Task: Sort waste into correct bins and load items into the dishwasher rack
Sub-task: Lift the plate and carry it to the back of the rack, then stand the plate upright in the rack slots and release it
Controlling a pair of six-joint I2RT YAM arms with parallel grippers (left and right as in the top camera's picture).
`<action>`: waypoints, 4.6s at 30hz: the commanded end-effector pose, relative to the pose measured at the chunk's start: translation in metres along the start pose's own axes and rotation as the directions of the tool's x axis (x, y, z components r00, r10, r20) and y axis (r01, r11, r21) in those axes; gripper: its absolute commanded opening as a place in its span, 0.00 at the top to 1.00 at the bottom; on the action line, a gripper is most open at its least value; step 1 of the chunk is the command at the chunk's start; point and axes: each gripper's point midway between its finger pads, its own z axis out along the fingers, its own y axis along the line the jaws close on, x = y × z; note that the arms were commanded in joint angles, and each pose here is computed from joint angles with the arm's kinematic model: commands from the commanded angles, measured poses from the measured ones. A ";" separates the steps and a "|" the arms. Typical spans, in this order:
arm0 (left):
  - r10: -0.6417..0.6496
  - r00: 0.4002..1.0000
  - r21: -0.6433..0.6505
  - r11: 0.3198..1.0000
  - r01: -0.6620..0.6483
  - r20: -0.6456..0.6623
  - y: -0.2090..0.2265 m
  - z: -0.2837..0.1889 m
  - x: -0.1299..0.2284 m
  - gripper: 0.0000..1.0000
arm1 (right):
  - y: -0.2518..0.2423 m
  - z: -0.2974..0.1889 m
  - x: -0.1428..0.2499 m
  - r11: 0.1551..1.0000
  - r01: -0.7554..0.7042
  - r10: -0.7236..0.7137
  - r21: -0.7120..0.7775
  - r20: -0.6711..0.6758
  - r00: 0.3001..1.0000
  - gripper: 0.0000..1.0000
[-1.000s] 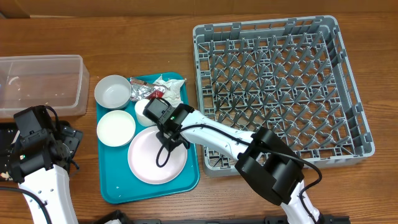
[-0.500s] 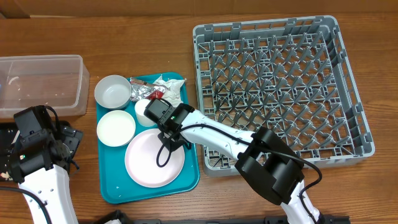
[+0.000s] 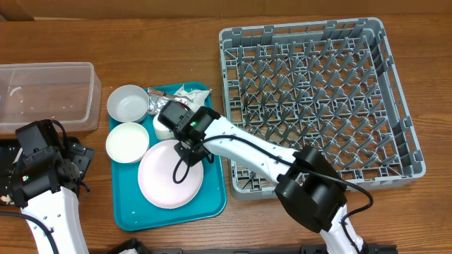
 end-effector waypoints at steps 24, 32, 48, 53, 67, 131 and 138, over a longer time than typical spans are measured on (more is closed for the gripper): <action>-0.030 0.999 0.013 0.999 0.030 0.019 -0.002 -0.006 -0.006 0.00 | -0.299 -0.237 0.037 0.661 -0.632 0.438 0.403 0.477 0.762 0.96; -0.030 0.999 0.013 0.999 0.030 0.019 -0.002 -0.006 -0.006 0.00 | -0.371 -0.251 0.048 0.472 -0.748 0.463 0.466 0.591 0.661 0.96; -0.030 0.999 0.013 0.999 0.030 0.019 -0.002 -0.006 -0.006 0.00 | -0.401 -0.243 0.042 0.303 -0.744 0.399 0.596 0.629 0.667 0.96; -0.030 0.999 0.013 0.999 0.030 0.019 -0.002 -0.006 -0.006 0.00 | -0.395 -0.229 0.041 0.325 -0.724 0.399 0.608 0.607 0.688 0.96; -0.030 0.999 0.013 0.999 0.030 0.019 -0.002 -0.006 -0.006 0.00 | -0.381 -0.193 0.042 0.377 -0.681 0.404 0.629 0.550 0.731 0.96; -0.030 0.999 0.013 0.999 0.030 0.019 -0.002 -0.006 -0.006 0.00 | -0.063 -0.183 -0.085 0.957 -0.237 0.282 -0.167 0.344 0.896 0.00; -0.030 0.999 0.013 0.999 0.030 0.019 -0.002 -0.006 -0.006 0.00 | -0.142 -0.289 -0.072 0.920 -0.386 0.351 -0.065 0.571 0.742 0.00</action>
